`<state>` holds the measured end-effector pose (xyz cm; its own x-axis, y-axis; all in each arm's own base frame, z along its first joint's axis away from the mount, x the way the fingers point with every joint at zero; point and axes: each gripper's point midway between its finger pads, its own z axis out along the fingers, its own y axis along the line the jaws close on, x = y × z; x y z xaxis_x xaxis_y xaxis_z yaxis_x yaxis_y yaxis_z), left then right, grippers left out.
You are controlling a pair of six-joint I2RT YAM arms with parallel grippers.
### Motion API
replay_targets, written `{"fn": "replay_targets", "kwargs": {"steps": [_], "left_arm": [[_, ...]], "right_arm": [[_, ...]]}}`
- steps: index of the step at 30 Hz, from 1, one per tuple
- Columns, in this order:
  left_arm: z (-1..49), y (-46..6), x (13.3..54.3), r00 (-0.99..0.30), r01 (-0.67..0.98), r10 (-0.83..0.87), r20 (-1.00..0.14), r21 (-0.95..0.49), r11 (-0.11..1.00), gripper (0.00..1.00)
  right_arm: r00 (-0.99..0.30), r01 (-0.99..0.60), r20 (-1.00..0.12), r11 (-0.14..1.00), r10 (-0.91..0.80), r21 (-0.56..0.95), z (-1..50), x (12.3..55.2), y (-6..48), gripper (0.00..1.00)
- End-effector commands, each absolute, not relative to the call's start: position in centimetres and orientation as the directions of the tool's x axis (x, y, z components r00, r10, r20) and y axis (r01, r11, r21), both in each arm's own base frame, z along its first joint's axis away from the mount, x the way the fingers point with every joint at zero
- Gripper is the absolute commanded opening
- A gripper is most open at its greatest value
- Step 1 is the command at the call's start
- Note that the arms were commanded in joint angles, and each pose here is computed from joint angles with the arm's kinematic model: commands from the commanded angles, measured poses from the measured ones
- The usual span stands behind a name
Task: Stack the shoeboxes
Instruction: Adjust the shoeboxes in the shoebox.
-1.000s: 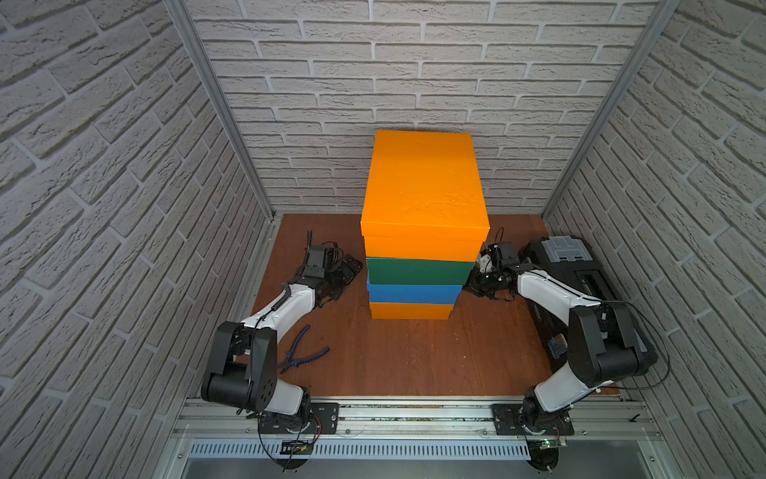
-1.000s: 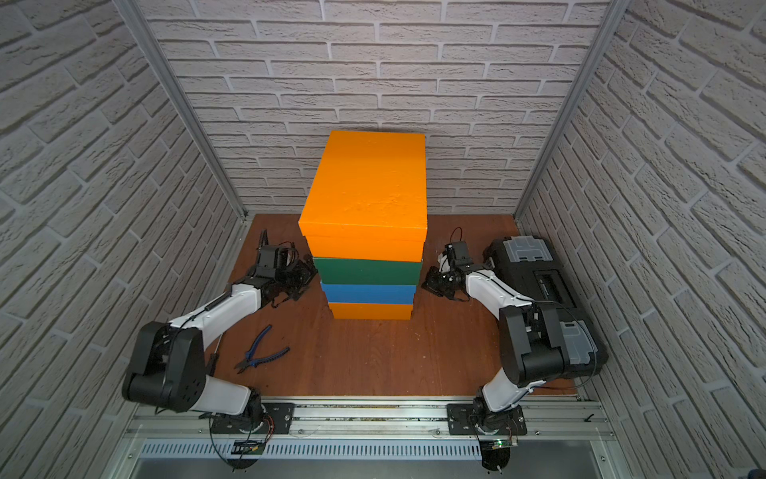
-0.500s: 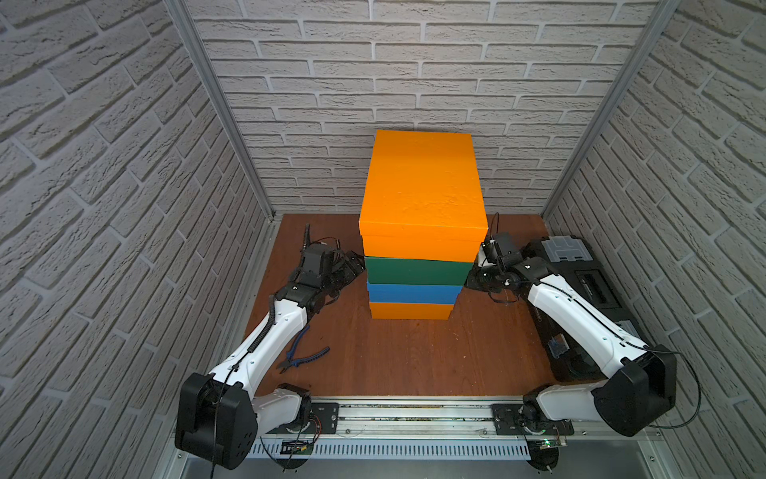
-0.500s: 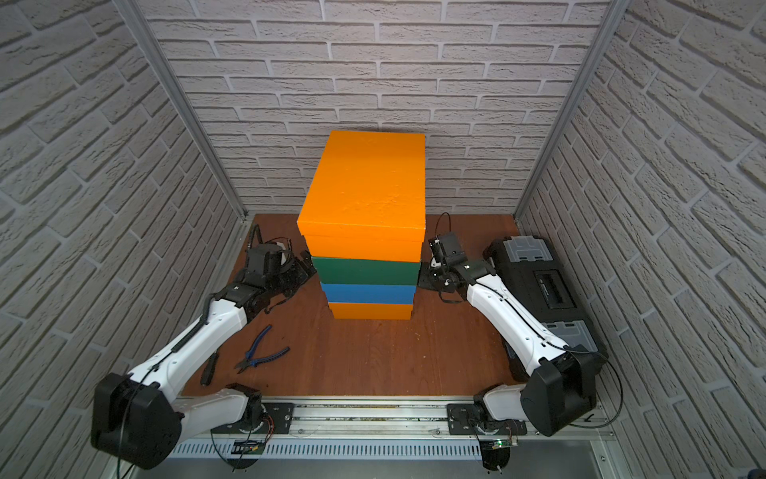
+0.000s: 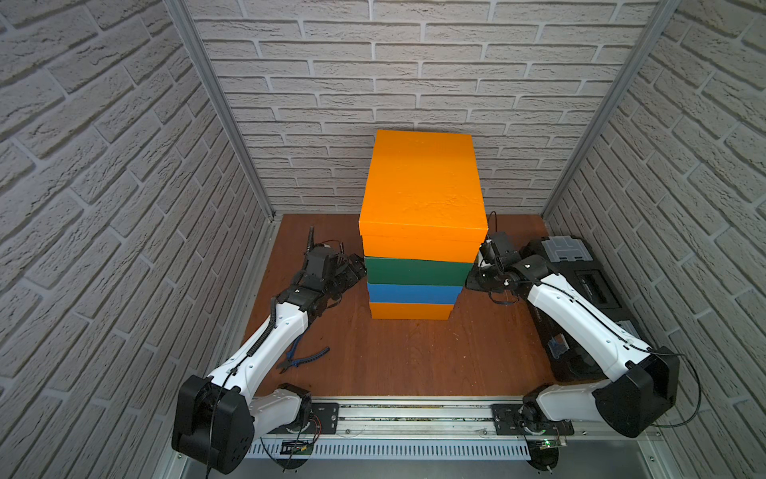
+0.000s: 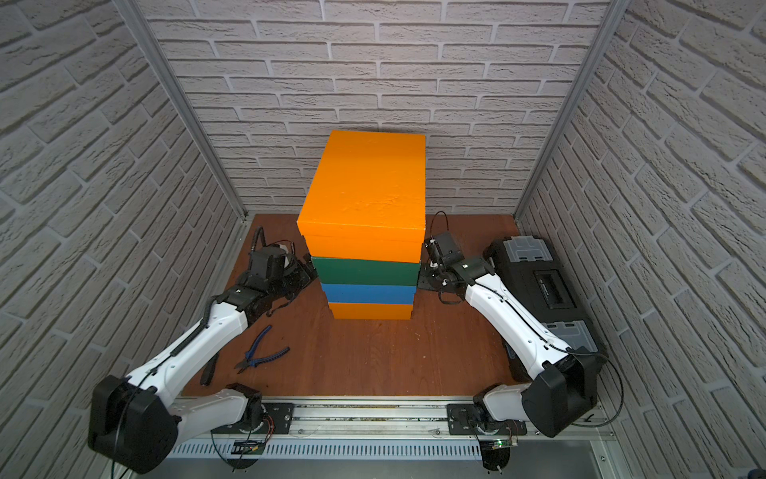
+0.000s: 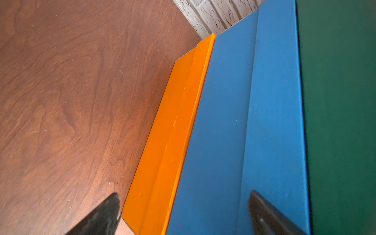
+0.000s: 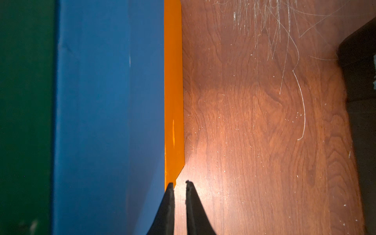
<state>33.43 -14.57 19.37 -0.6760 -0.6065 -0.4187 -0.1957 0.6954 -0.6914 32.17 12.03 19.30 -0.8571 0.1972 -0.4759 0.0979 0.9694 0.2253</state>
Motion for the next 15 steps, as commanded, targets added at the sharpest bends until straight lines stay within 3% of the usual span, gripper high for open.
{"fn": "replay_targets", "kwargs": {"steps": [1, 5, 15], "left_arm": [[20.2, -14.7, 32.9, -0.677, -0.165, -0.585, -0.446, -0.682, 0.712, 0.98], [21.9, -13.5, 33.5, -0.654, -0.154, -0.563, -0.505, -0.640, 0.753, 0.98], [24.6, -10.4, 39.2, -0.591, -0.164, -0.605, -0.534, -0.655, 0.738, 0.98]], "right_arm": [[-0.830, 0.114, -0.497, 0.950, 0.252, 0.292, 20.4, 32.7, 11.0, 0.16], [-0.812, 0.172, -0.479, 0.921, 0.334, 0.351, 20.8, 34.1, 8.0, 0.16], [-0.821, 0.140, -0.493, 0.938, 0.289, 0.316, 22.0, 39.5, 6.5, 0.15]]}}
